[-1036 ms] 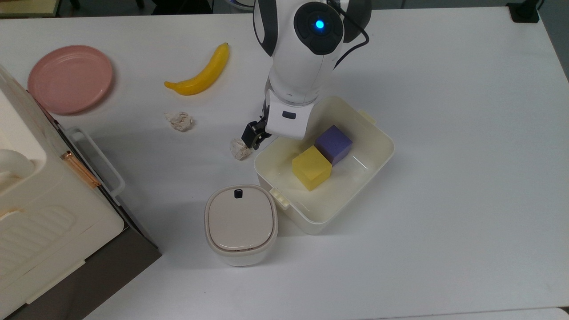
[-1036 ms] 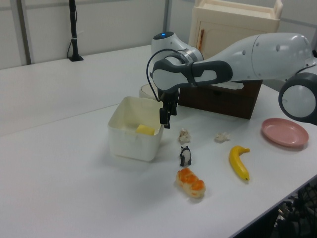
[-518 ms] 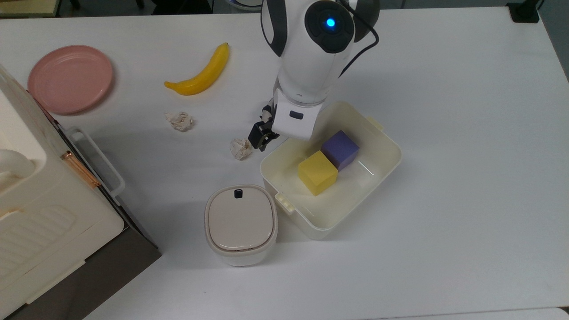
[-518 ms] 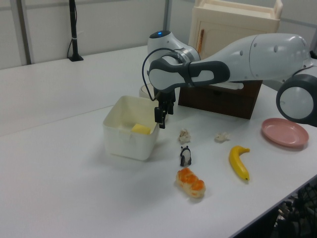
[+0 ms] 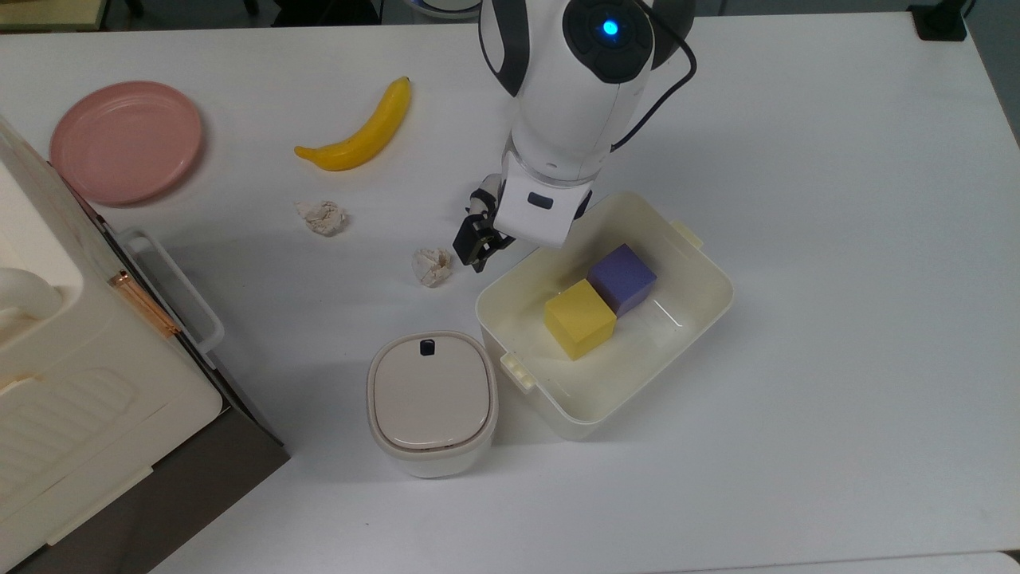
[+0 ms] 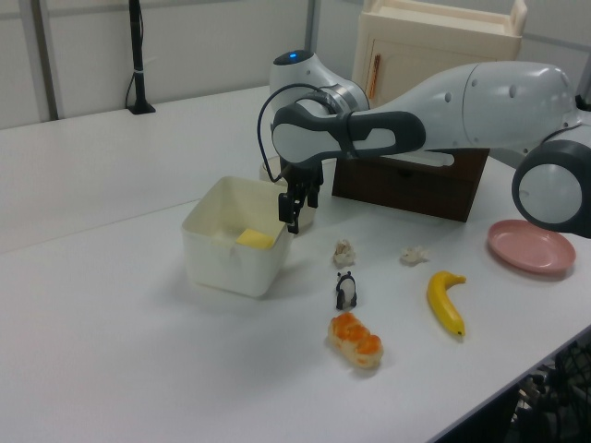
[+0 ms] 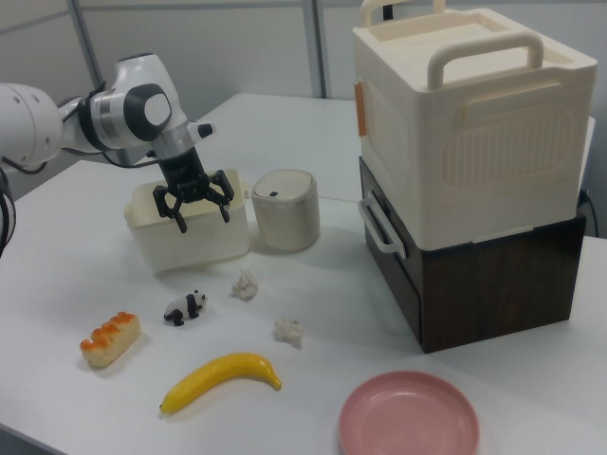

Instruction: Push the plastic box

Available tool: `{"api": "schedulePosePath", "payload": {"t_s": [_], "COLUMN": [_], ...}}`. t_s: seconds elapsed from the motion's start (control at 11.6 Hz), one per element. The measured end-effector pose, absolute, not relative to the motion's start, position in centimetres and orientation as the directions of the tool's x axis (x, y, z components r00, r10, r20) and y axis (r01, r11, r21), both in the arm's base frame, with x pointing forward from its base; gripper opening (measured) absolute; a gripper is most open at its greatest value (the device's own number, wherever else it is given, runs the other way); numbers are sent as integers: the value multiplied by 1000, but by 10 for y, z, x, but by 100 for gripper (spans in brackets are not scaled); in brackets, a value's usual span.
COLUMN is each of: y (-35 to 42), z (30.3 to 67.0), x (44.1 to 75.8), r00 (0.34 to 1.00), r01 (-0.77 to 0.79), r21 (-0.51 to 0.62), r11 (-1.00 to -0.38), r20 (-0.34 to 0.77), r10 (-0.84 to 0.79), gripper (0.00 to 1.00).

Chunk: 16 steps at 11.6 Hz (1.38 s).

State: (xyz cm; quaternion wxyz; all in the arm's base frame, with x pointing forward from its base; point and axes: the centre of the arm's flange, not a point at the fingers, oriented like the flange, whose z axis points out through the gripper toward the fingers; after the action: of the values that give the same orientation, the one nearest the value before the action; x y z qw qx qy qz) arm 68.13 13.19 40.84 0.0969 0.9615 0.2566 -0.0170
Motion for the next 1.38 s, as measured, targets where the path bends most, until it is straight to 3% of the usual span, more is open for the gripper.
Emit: {"api": "schedulePosePath", "payload": {"t_s": [0.26, 0.52, 0.78, 1.04, 1.38], "y": [127, 83, 34, 7, -1], "z": [433, 526, 616, 630, 634], "x": [682, 641, 583, 569, 567], "r00": [876, 921, 995, 979, 966], "r01": [479, 388, 93, -197, -254], "r21": [191, 181, 96, 23, 18], "r11": [-857, -904, -991, -980, -967], "r20": [-45, -46, 26, 52, 60], "r10": [480, 387, 96, -196, -253], "gripper": [100, 100, 100, 100, 100]}}
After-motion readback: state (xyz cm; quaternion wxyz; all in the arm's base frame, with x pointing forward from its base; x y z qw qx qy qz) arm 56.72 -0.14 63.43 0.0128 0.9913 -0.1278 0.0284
